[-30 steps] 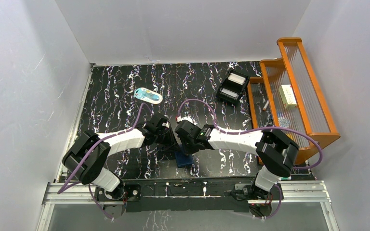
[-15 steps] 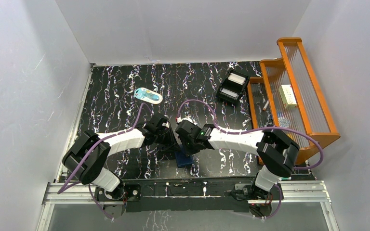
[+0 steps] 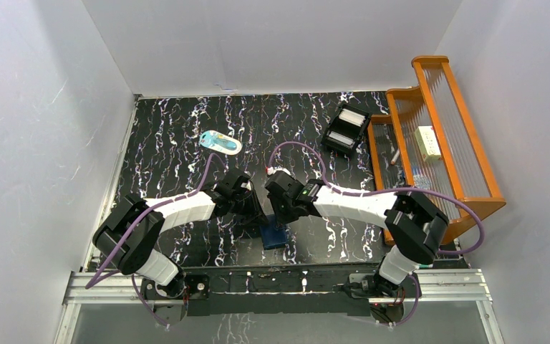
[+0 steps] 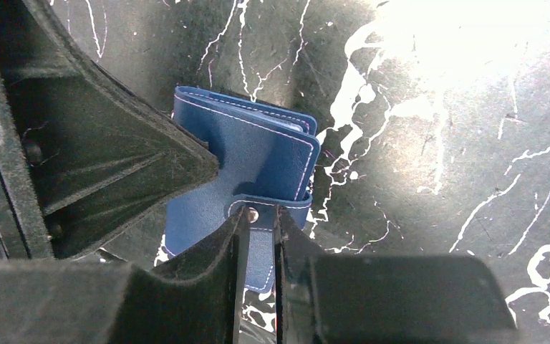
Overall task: Put the credit cards into the card holder
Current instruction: Close the card holder at the center of the board.
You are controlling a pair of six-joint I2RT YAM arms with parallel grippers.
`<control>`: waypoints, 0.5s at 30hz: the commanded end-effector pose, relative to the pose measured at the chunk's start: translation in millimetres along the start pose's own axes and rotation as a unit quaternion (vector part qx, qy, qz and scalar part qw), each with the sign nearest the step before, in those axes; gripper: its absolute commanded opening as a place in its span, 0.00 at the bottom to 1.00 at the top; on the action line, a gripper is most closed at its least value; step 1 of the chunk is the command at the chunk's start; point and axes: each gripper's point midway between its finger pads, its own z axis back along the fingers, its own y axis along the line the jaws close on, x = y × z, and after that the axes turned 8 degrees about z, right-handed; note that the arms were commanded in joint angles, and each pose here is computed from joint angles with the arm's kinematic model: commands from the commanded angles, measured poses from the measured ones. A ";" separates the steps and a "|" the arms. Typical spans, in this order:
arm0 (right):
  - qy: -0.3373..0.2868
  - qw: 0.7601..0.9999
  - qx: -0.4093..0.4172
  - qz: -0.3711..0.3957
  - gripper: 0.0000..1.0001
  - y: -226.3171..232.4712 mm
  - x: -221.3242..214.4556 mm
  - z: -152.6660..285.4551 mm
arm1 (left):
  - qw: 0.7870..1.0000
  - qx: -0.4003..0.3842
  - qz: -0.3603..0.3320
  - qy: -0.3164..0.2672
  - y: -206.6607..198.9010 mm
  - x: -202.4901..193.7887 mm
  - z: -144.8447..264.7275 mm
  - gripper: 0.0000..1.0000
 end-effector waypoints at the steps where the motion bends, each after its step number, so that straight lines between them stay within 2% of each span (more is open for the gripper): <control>1: -0.023 0.999 0.031 -0.002 0.27 14.5 21.5 1.1 | 0.998 0.055 0.001 0.005 31.2 -6.2 -7.7 0.13; 9: 0.000 0.999 0.040 -0.005 0.28 12.9 13.8 -6.7 | 0.998 0.054 0.000 0.006 31.0 -6.3 -8.5 0.13; 15: 0.010 0.999 0.050 -0.005 0.24 14.7 6.8 -3.6 | 0.998 0.056 0.000 0.006 31.7 -6.5 -8.6 0.13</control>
